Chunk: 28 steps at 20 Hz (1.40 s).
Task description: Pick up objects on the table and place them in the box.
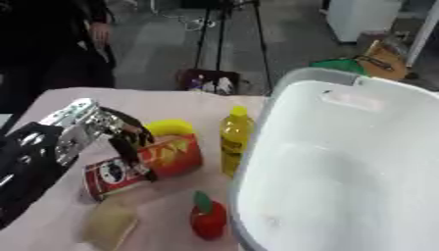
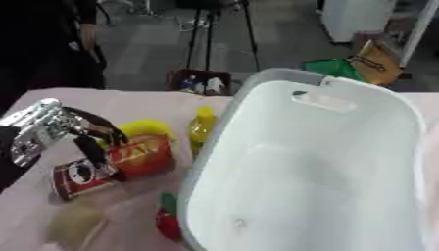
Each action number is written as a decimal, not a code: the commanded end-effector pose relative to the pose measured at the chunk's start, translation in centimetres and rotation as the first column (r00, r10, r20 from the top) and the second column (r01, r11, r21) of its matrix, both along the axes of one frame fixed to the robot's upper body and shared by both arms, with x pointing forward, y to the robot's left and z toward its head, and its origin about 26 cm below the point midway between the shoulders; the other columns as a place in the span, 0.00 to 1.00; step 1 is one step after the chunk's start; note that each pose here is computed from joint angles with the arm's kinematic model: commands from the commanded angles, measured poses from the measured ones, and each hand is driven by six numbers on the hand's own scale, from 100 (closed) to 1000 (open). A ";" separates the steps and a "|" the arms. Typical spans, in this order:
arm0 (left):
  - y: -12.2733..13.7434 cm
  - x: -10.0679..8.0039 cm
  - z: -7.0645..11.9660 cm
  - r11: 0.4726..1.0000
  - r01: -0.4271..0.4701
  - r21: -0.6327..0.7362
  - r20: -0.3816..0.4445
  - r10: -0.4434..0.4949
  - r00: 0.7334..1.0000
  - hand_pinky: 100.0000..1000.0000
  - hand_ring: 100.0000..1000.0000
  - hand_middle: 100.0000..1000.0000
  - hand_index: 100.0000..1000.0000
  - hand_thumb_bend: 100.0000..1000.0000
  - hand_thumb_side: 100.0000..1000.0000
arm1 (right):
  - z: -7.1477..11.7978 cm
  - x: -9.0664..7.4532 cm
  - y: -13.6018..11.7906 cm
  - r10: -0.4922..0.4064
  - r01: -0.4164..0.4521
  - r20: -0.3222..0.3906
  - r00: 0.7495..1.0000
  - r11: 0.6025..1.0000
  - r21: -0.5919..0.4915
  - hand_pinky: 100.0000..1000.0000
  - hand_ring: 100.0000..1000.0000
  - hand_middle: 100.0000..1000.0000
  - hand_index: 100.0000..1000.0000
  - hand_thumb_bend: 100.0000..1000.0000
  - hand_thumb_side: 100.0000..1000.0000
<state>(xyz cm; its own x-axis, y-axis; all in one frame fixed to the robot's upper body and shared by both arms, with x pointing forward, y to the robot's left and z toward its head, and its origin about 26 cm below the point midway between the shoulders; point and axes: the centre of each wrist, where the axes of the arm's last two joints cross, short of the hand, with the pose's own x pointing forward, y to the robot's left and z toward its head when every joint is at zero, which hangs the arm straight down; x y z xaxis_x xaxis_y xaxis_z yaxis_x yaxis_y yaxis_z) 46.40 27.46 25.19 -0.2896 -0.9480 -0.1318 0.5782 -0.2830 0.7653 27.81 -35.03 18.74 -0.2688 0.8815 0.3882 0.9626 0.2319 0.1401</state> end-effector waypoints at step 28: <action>-0.4 -1.2 1.1 0.987 -0.049 0.152 0.107 0.033 0.994 0.91 0.84 0.78 0.89 0.52 0.66 | 1.1 -0.2 -0.4 0.019 -0.019 0.050 0.999 1.000 -0.004 0.68 0.48 0.50 0.66 0.00 0.67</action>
<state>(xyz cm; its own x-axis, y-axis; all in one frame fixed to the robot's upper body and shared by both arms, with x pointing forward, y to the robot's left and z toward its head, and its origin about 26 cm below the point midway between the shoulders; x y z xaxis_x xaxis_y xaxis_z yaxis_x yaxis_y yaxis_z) 45.26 26.31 25.04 -0.2486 -0.9283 -0.2766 0.5351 -0.3696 0.7596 27.83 -35.18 18.99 -0.2923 0.8702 0.3967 0.9553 0.2464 0.1634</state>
